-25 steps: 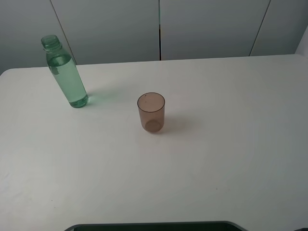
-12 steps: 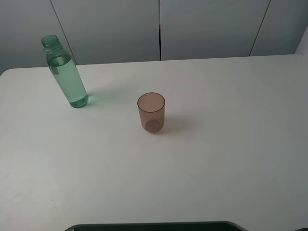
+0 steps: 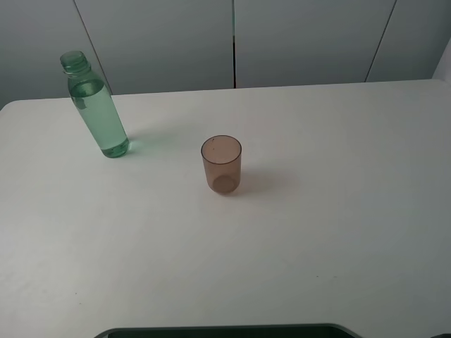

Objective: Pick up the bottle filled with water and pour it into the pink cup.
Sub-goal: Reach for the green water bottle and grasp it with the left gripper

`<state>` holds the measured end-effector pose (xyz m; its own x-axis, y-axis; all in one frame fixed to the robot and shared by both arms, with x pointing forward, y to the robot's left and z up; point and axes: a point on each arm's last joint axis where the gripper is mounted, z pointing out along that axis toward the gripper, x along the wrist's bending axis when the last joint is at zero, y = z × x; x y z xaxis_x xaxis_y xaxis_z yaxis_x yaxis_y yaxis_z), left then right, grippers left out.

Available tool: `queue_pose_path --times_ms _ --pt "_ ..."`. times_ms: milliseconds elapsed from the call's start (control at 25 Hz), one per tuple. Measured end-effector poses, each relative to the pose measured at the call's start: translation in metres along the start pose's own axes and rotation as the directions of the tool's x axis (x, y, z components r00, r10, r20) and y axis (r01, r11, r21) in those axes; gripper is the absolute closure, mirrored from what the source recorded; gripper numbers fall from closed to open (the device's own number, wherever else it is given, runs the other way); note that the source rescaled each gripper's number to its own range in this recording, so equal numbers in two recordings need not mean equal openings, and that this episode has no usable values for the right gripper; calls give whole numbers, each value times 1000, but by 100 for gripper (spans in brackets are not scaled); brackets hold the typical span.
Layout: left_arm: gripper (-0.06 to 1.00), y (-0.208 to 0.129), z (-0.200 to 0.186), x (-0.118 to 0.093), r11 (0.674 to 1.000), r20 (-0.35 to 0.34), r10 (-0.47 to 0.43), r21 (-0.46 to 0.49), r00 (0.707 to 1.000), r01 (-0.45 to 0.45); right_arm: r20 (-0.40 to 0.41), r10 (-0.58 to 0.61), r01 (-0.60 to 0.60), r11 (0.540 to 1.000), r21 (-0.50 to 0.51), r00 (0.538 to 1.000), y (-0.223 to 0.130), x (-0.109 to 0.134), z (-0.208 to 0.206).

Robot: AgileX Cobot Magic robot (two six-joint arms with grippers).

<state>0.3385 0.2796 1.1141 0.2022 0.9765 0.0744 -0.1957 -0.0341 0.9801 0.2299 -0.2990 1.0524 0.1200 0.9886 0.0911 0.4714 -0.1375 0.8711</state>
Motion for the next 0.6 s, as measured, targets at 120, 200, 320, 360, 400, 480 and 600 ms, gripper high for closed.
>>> queue_pose_path --times_ms 120,200,320,360,400,480,600 --pt "-6 -35 12 -6 999 39 -23 -23 999 24 0 0 0 1000 0 1000 0 0 0" --pt "-6 -55 16 -9 998 54 -46 -37 997 48 0 0 0 1000 0 1000 0 0 0" --pt "-6 -87 19 -11 998 52 -69 -10 996 70 0 0 0 1000 0 1000 0 0 0" --pt "-6 -97 20 -11 997 47 -76 22 996 75 0 0 0 1000 0 1000 0 0 0" --pt "-6 -105 21 -11 996 46 -73 46 996 71 0 0 0 1000 0 1000 0 0 0" --pt "-6 -118 24 -12 994 39 -77 85 996 74 0 0 0 1000 0 1000 0 0 0" --pt "-6 -134 28 -13 988 37 -83 135 996 78 0 0 0 1000 0 1000 0 0 0"
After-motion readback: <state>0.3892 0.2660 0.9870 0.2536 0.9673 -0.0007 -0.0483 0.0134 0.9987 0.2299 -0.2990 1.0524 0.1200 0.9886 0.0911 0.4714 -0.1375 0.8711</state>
